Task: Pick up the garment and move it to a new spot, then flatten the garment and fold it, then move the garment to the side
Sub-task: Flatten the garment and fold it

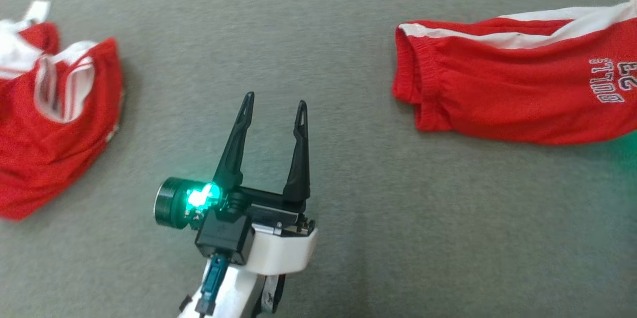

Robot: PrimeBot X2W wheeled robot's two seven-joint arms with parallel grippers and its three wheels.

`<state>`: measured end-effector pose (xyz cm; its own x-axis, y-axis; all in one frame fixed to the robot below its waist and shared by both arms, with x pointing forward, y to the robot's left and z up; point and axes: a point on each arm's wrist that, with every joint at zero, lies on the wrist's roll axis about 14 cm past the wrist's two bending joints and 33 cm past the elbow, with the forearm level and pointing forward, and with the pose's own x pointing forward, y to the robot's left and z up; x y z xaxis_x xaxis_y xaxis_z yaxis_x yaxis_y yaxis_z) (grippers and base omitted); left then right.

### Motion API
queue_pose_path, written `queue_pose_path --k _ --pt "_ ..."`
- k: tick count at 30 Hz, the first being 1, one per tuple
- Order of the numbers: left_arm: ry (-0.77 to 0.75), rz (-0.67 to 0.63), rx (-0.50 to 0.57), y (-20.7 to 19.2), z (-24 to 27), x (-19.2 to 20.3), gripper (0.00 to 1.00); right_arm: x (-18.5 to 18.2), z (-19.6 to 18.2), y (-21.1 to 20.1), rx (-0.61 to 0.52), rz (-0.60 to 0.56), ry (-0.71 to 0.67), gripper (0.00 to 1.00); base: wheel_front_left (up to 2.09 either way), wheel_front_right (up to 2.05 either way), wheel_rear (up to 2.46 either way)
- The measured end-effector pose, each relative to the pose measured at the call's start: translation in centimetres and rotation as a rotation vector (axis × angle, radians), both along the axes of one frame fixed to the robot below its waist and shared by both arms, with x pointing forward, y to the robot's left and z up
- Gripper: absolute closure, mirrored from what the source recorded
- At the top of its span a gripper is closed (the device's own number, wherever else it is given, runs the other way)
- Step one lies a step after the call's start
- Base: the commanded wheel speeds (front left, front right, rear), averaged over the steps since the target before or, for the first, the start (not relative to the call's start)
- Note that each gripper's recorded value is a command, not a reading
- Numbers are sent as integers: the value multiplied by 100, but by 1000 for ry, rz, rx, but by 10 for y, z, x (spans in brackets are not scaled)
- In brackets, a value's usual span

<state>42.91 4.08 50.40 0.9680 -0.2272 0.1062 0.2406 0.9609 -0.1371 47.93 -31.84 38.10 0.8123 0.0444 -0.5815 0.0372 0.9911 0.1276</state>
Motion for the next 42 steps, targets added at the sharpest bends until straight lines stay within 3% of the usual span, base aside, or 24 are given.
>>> queue_pose_path --k 5,9,14,20,21,22,23,24,27,30,35,42 --pt "6 -65 -7 -20 -5 2 0 -10 18 -24 -35 -49 -87 100 0 0 0" --pt "7 -93 -9 -28 -6 2 0 -2 41 -10 -28 -2 -185 100 0 0 0" --pt "-15 -96 -4 -28 3 -2 0 26 95 60 43 188 -381 100 0 0 0" --pt "-13 -76 -7 -19 7 -8 0 19 105 159 135 429 -437 100 0 0 0" --pt "-13 -70 -10 -17 7 -8 0 12 97 176 151 472 -410 92 0 0 0" --pt "-12 -66 -10 -15 7 -8 0 4 88 193 172 509 -378 74 0 0 0" --pt "-12 -61 -8 -14 7 -9 0 -6 77 209 192 544 -337 27 0 0 0" --pt "-11 -56 -8 -12 7 -9 0 -17 66 222 213 570 -297 0 0 0 0" --pt "1 -41 -15 -7 6 -13 0 -38 46 239 249 591 -245 0 0 0 0" --pt "-3 -30 -15 -3 9 -16 0 -31 60 232 277 531 -328 0 0 0 0" --pt "-26 -4 -18 3 19 -21 0 -13 102 194 248 400 -510 0 0 0 0" --pt "-19 38 -18 16 21 -40 0 -47 92 146 131 272 -517 0 0 0 0"
